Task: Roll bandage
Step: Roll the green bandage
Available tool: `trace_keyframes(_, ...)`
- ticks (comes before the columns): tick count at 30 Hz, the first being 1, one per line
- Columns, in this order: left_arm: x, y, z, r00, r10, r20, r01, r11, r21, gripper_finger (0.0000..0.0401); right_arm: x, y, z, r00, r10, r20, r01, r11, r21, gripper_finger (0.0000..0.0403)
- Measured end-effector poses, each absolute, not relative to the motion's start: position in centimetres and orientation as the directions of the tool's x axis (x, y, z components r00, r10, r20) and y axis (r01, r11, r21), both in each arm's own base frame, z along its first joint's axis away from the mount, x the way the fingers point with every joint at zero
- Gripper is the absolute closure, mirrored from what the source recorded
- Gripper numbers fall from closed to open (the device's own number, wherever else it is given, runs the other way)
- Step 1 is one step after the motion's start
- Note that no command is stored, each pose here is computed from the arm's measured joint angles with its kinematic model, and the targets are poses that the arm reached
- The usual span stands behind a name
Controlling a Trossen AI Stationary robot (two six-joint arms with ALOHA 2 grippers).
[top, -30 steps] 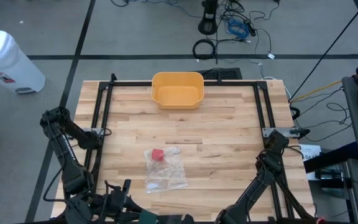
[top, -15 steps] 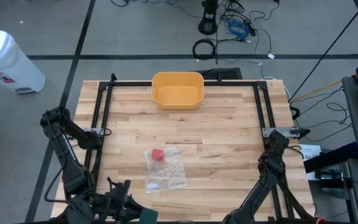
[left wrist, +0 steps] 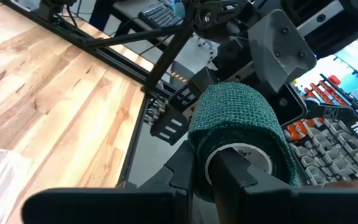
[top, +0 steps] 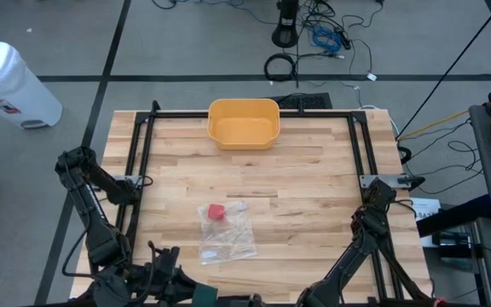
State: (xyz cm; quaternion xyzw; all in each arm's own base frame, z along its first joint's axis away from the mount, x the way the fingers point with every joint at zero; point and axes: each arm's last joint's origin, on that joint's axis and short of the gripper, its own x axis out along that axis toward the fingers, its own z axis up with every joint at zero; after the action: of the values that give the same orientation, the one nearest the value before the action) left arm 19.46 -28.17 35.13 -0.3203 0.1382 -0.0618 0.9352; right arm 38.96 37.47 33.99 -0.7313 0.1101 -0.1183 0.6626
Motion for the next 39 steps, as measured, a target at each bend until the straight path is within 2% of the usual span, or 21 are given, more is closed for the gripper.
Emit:
trace_keyframes(5,19.5,-28.2,35.1,0.954,-0.206,-0.219,0.028,0.787,-0.617,0.036,39.2,37.5,34.0,0.965,-0.259,0.031,-0.005,-0.137,-0.991,0.0243)
trace_keyframes(11,19.5,-28.2,35.1,0.954,-0.205,-0.22,0.028,0.787,-0.616,0.036,39.8,36.8,34.0,0.962,-0.271,0.031,-0.012,-0.157,-0.987,0.025)
trace_keyframes(16,19.6,-28.1,35.1,0.954,-0.201,-0.222,0.024,0.789,-0.614,0.036,40.1,36.5,34.0,0.96,-0.279,0.031,-0.024,-0.193,-0.981,0.0281)
trace_keyframes(24,19.5,-28.0,34.8,0.95,-0.193,-0.247,0.012,0.81,-0.586,0.036,40.2,36.5,33.9,0.962,-0.271,0.03,-0.024,-0.195,-0.981,0.034)
trace_keyframes(29,19.5,-28.0,34.8,0.952,-0.185,-0.244,0.016,0.826,-0.564,0.0359,40.2,36.5,33.9,0.967,-0.254,0.031,-0.013,-0.17,-0.985,0.036)
trace_keyframes(33,19.5,-27.9,34.8,0.953,-0.179,-0.245,0.013,0.83,-0.557,0.0331,40.2,36.5,33.9,0.966,-0.255,0.029,-0.008,-0.145,-0.989,0.0363)
trace_keyframes(39,19.6,-27.9,34.8,0.957,-0.162,-0.242,0.01,0.849,-0.528,0.0249,40.1,36.6,33.9,0.967,-0.253,0.03,-0.004,-0.132,-0.991,0.0364)
